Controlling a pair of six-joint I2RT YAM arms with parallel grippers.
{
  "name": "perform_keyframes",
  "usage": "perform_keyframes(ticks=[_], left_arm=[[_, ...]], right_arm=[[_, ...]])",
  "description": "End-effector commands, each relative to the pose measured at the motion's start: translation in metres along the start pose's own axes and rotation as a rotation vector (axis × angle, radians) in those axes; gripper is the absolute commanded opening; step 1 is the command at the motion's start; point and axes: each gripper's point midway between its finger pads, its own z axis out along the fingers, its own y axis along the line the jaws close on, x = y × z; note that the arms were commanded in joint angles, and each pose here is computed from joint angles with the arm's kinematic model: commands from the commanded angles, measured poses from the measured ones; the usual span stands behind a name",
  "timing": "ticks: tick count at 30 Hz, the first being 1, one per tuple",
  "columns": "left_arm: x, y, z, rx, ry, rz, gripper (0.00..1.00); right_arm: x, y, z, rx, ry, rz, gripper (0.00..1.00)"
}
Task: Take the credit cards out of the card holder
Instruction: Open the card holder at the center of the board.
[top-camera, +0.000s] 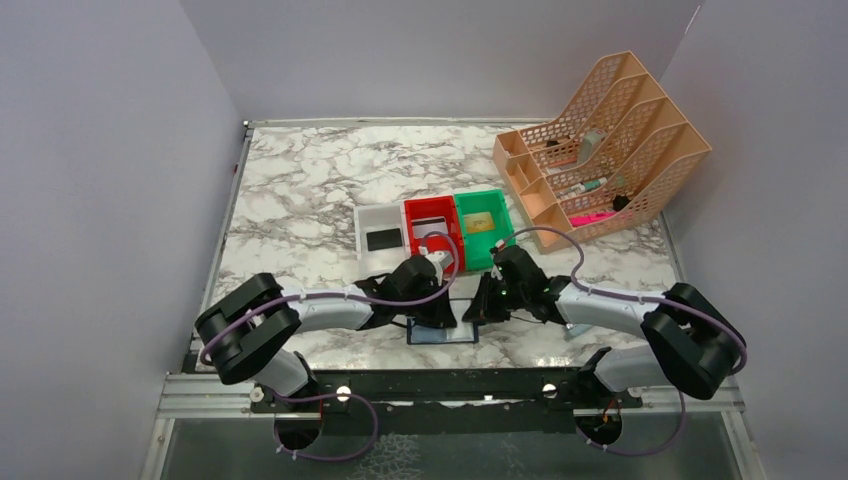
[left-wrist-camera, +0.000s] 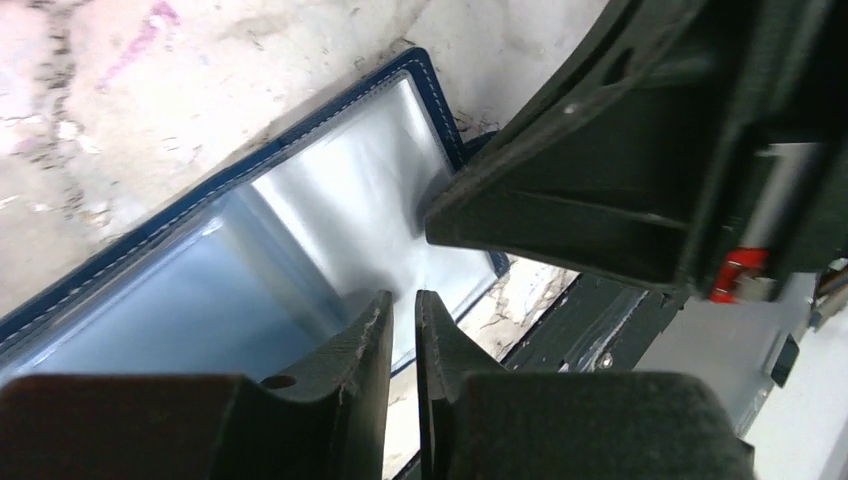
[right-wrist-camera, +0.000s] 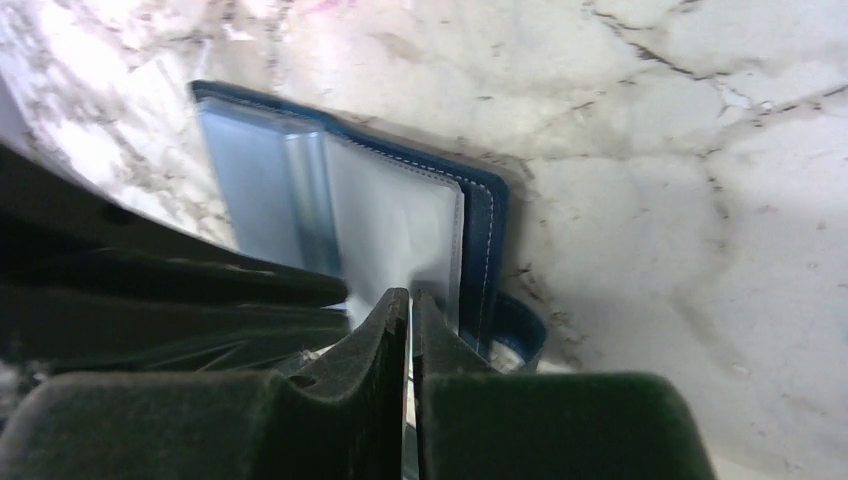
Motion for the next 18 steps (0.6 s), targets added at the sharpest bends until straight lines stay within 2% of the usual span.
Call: perform_keyframes(ticks=[1,7,18], left_arm=[[-0.022,0.002,-0.018,-0.097,-0.07,0.073,0.22],[-0.041,0.017,-0.05,-0.241,-0.163,0.114,0.5],[-0.026,0.034,-0.047,-0.315,-0.102,0.047,0.57]], right_arm=[[0.011,-0.022,0.008,0.079,0.05,-0.006,0.09],[0.019,-0.032,0.011,0.086,0.064,-0.008,0.1],[0.018,-0.03,0.012,0.083,0.066,-0.005,0.11]])
